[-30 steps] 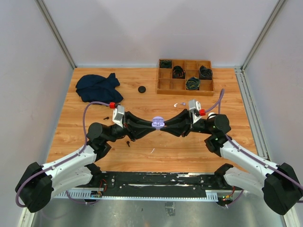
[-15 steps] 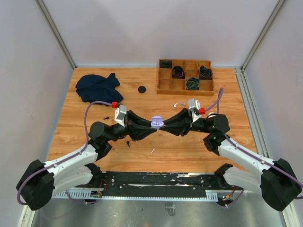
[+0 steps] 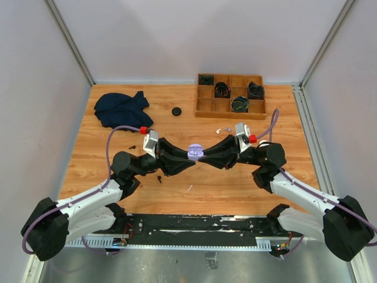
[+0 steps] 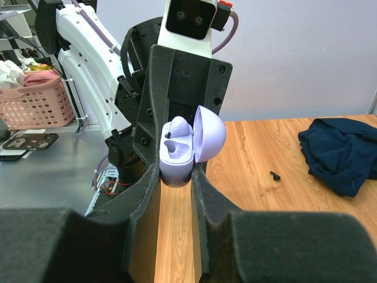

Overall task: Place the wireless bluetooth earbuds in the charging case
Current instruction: Adjust the charging case, then pick up the earbud from the center of the board.

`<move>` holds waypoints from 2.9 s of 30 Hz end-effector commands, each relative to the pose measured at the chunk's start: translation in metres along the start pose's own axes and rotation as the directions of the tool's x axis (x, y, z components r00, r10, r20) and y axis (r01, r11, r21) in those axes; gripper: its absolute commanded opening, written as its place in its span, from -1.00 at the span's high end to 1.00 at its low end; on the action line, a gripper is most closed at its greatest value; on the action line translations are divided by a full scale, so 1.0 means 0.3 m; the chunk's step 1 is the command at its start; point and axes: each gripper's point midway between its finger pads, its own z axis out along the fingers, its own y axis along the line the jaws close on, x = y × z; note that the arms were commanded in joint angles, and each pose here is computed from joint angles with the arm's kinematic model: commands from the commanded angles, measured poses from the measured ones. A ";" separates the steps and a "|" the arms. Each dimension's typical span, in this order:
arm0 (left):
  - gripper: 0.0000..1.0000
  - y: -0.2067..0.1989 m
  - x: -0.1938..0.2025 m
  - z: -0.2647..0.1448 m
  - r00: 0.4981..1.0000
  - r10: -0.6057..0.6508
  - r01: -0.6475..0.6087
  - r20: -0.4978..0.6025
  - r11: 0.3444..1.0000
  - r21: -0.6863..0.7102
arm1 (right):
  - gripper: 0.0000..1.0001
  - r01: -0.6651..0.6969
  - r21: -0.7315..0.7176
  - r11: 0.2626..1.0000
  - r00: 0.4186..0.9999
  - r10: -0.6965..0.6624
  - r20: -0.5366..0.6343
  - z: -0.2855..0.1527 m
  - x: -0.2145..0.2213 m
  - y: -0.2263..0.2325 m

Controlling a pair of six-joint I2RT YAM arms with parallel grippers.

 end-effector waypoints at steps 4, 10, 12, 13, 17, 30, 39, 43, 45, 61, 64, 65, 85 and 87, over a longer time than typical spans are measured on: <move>0.21 -0.040 -0.064 0.015 0.998 0.035 -0.038 0.052 0.998 0.054 | 0.90 0.044 -0.015 0.999 0.999 -0.044 0.008 -0.007 -0.014 -0.003; 0.22 -0.044 -0.070 0.016 0.998 0.038 -0.041 0.056 0.998 0.057 | 0.90 0.045 -0.020 0.999 0.999 -0.045 -0.002 -0.001 -0.006 -0.002; 0.22 -0.045 -0.070 0.015 0.998 0.036 -0.040 0.056 0.997 0.059 | 0.90 0.043 -0.023 0.999 0.999 -0.044 -0.013 0.001 0.001 -0.001; 0.22 -0.045 -0.069 0.015 0.998 0.036 -0.039 0.056 0.997 0.059 | 0.90 0.040 -0.022 0.999 0.999 -0.040 -0.017 0.002 0.006 -0.002; 0.22 -0.046 -0.069 0.014 0.998 0.034 -0.038 0.056 0.998 0.059 | 0.90 0.042 -0.025 0.999 0.999 -0.042 -0.018 0.006 0.009 0.001; 0.75 -0.045 -0.050 0.005 0.997 0.071 -0.074 0.041 0.995 0.064 | 0.65 0.050 -0.025 0.998 0.998 -0.051 -0.041 0.009 0.025 0.002; 1.00 0.017 -0.010 -0.063 0.974 0.221 -0.219 0.039 0.974 -0.057 | 0.05 0.087 0.110 0.990 0.979 -0.064 -0.195 -0.036 0.068 -0.057; 1.00 0.042 0.003 -0.102 0.959 0.279 -0.273 0.039 0.955 -0.115 | -0.07 0.117 0.242 0.963 0.957 -0.044 -0.286 -0.084 0.085 -0.116; 1.00 0.062 0.015 -0.121 0.955 0.295 -0.287 0.029 0.946 -0.152 | -0.08 0.125 0.326 0.937 0.942 -0.008 -0.335 -0.114 0.096 -0.161; 0.99 0.183 0.098 -0.194 0.945 0.319 -0.325 -0.071 0.892 -0.314 | -0.05 0.216 0.864 0.455 0.781 0.450 -0.433 -0.505 0.270 -0.639; 0.99 0.198 0.114 -0.198 0.945 0.316 -0.328 -0.088 0.887 -0.324 | 0.00 0.250 0.903 0.350 0.755 0.513 -0.408 -0.590 0.314 -0.731; 0.99 0.201 0.118 -0.198 0.944 0.316 -0.329 -0.093 0.887 -0.325 | 0.00 0.265 0.912 0.313 0.750 0.527 -0.399 -0.615 0.322 -0.763; 1.00 0.195 0.127 -0.208 0.941 0.320 -0.337 -0.106 0.886 -0.318 | 0.12 0.404 0.914 -0.030 0.676 0.684 -0.276 -0.798 0.578 -1.096; 0.99 0.195 0.129 -0.208 0.942 0.319 -0.337 -0.108 0.886 -0.318 | 0.13 0.390 0.921 -0.015 0.658 0.704 -0.267 -0.791 0.618 -1.098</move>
